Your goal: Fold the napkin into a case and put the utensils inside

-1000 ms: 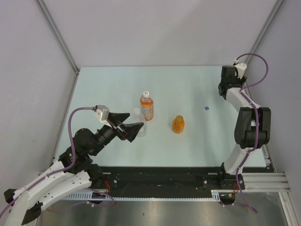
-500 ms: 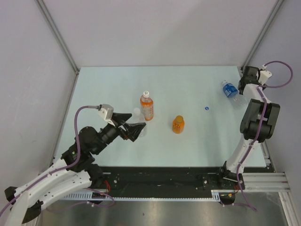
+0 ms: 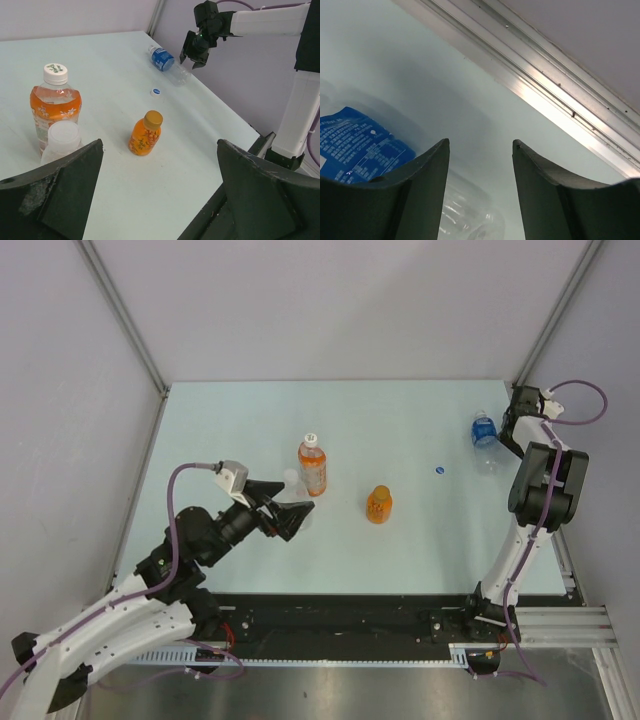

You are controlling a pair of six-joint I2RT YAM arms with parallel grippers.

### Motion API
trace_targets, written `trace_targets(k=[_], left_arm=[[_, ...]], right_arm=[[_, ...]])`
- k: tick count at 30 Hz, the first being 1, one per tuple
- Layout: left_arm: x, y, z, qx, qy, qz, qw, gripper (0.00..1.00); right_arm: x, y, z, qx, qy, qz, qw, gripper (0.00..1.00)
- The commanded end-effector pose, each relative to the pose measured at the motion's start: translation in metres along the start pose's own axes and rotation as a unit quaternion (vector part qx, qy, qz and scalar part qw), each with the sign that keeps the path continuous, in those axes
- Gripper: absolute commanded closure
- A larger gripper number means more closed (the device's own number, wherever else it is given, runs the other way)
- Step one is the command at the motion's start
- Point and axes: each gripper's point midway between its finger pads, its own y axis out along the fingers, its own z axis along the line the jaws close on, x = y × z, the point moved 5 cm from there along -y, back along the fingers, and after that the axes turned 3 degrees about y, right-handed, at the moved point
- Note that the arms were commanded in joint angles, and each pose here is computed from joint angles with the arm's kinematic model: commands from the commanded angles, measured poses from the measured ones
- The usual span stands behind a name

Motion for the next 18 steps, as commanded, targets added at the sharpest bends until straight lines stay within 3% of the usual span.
trace_targets(k=[1, 8, 9, 11, 14, 18], left_arm=[[0.001, 0.003, -0.004, -0.012, -0.007, -0.006, 1.000, 0.00], [-0.004, 0.004, -0.003, -0.013, -0.008, 0.003, 1.000, 0.00], [0.000, 0.006, -0.005, -0.018, -0.009, -0.007, 1.000, 0.00], [-0.001, 0.008, -0.006, -0.021, -0.011, -0.005, 1.000, 0.00], [0.000, 0.010, -0.008, -0.025, -0.011, -0.004, 1.000, 0.00], [-0.004, 0.014, -0.008, -0.026, -0.011, 0.003, 1.000, 0.00]], right_arm=[[0.008, -0.012, 0.005, 0.005, 0.021, -0.012, 1.000, 0.41], [0.045, -0.054, 0.022, 0.096, 0.052, -0.093, 0.990, 0.30], [0.046, -0.060, 0.031, 0.122, 0.049, -0.092, 0.987, 0.17], [0.056, -0.068, 0.041, 0.145, 0.054, -0.097, 0.983, 0.00], [0.060, -0.072, 0.056, 0.167, 0.050, -0.084, 0.981, 0.00], [0.042, -0.064, 0.079, 0.201, 0.028, -0.020, 0.979, 0.00]])
